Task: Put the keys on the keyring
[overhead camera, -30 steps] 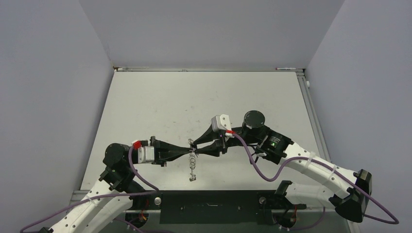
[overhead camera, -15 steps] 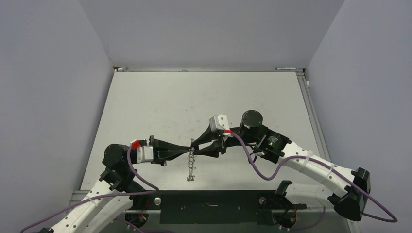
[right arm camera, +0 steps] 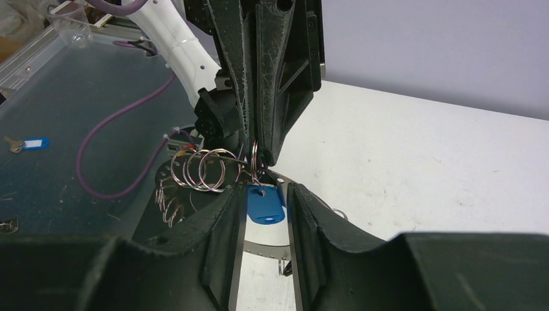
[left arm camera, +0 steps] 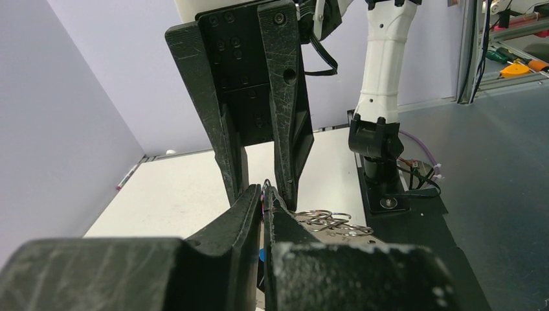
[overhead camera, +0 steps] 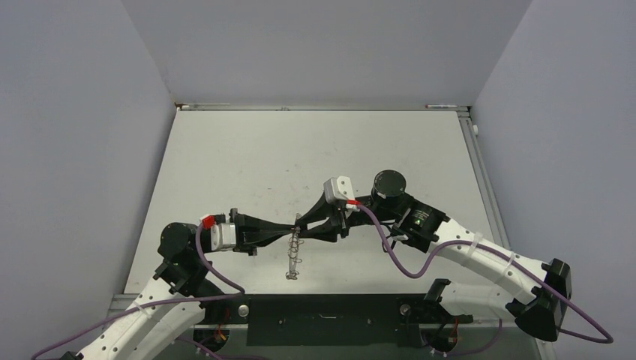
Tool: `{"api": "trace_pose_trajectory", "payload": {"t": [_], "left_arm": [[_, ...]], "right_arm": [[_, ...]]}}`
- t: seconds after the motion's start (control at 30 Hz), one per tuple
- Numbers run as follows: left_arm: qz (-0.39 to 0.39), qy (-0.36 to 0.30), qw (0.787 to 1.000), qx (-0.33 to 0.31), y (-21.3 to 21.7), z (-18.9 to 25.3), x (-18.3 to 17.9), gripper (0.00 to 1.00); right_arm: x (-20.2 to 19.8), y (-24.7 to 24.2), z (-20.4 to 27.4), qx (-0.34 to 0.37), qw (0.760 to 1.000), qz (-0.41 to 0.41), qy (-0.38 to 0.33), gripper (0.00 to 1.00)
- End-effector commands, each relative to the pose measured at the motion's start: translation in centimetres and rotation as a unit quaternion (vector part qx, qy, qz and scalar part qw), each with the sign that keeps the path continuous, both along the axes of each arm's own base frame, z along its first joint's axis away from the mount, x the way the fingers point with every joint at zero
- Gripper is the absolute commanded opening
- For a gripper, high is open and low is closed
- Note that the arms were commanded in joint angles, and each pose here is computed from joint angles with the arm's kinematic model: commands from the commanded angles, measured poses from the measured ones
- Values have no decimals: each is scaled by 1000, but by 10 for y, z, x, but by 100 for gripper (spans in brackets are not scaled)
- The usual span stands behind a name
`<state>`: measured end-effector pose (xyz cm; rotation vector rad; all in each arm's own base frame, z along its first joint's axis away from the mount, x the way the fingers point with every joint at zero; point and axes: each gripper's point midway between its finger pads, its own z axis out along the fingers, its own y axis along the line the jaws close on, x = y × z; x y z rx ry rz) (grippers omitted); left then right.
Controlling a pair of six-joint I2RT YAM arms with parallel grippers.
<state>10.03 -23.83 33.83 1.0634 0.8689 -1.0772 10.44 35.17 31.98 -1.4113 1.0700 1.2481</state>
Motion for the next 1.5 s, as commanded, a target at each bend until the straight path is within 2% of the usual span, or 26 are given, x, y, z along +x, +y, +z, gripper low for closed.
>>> {"api": "trace_pose_trajectory", "payload": {"t": [0.0,0.37,0.77,0.93,1.07,1.37,1.47], "left_arm": [[12,-23,999,-30,3,19,2,0],[27,-24,999,-35,6,21,6,0],[28,-21,999,-34,6,20,7,0],[28,-22,999,-29,5,18,7,0],[30,-21,999,-9,3,11,10,0],[35,-30,999,15,2,5,12,13],[34,-34,999,18,2,5,11,13]], "right_arm": [[0,3,23,41,999,13,-24,30],[3,6,26,46,999,8,-20,30],[9,8,26,54,998,-11,-22,6],[12,7,28,55,998,-18,-31,5],[15,6,20,22,999,-21,-37,5],[15,-1,11,0,999,-36,-36,5],[18,-2,8,-5,998,-42,-37,5]]}}
